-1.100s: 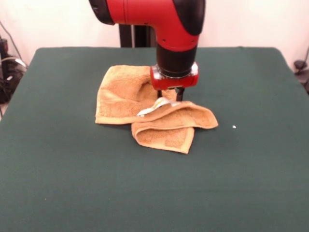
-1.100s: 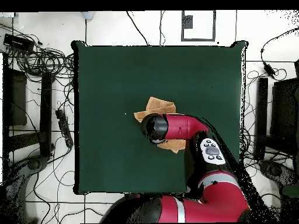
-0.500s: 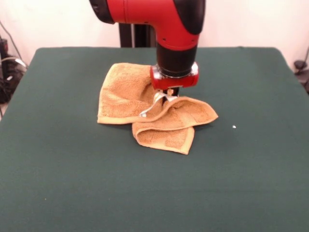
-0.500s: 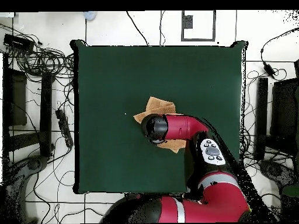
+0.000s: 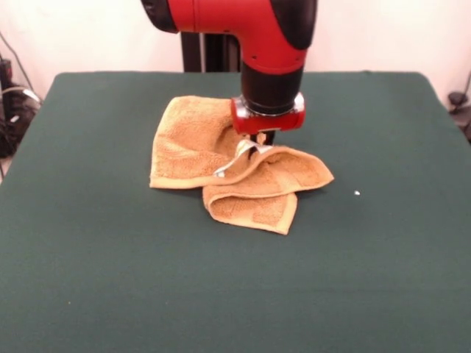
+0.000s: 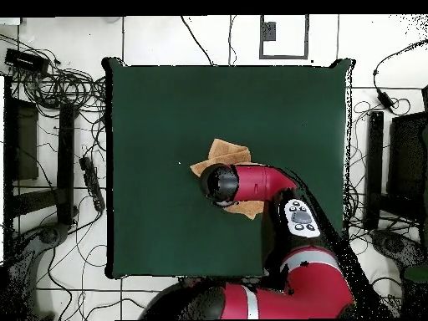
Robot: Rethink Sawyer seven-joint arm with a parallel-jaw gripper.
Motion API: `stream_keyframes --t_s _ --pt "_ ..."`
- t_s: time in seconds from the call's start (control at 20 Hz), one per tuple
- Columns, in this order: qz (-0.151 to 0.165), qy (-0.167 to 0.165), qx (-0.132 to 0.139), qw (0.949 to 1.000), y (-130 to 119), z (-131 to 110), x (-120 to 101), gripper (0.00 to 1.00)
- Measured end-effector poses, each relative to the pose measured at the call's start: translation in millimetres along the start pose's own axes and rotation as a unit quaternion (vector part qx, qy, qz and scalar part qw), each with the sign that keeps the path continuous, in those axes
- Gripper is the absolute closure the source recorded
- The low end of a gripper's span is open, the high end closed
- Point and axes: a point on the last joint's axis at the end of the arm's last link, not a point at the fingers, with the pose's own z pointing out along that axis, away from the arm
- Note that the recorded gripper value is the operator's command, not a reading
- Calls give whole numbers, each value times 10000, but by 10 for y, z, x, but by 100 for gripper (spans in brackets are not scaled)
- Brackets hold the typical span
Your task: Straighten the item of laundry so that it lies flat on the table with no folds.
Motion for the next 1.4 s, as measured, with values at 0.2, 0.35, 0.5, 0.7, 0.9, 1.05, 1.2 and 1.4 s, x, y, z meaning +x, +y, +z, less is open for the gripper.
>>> stream_keyframes --t_s 0.2,0.35,0.5,0.7,0.9,1.05,1.2,1.4 --pt "-85 -10 57 9999 86 -123 35 100" --pt "-152 45 85 9998 161 -249 64 100" --pt "-205 145 94 9996 233 -365 102 100" --pt "-269 292 115 9991 316 -519 146 100" --pt "-282 439 107 9986 389 -692 200 100" --pt "-263 495 99 9984 396 -771 234 100" --pt "-238 541 91 9982 409 -879 278 100" --pt "-201 561 71 9982 439 -990 320 100"
